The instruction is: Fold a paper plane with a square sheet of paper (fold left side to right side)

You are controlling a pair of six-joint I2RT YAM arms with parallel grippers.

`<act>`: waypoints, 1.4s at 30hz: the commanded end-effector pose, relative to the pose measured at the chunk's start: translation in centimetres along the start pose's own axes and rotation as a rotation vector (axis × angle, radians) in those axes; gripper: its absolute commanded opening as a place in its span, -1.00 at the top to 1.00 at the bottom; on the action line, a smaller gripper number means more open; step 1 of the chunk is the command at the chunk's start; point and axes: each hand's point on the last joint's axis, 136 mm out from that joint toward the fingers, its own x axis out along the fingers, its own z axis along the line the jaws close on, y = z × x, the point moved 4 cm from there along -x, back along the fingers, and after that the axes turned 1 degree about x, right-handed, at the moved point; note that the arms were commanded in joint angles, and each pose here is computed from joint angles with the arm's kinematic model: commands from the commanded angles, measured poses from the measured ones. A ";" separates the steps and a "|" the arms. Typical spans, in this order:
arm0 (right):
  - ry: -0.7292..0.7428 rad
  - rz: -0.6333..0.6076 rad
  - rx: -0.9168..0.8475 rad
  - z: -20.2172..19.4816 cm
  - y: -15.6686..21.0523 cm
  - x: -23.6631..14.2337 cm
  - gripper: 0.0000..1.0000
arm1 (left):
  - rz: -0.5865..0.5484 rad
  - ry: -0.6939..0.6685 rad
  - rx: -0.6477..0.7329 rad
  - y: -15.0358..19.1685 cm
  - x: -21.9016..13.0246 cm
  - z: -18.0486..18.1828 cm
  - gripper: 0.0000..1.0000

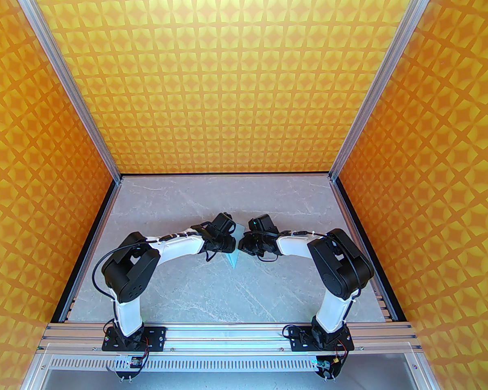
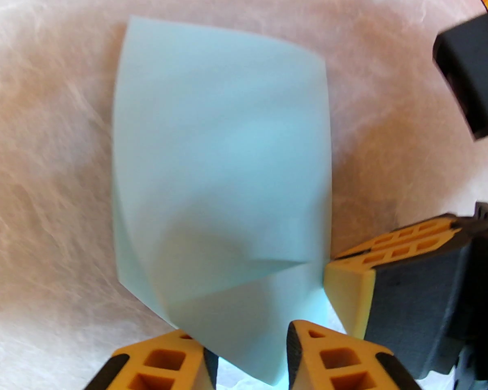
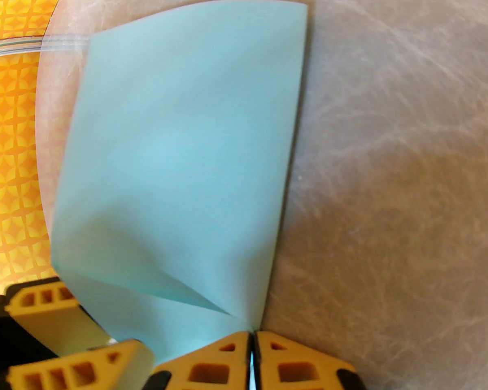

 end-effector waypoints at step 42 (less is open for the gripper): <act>0.094 0.032 0.000 -2.1 1.0 1.3 0.76 | 0.047 -0.061 0.085 2.0 1.0 -1.3 0.72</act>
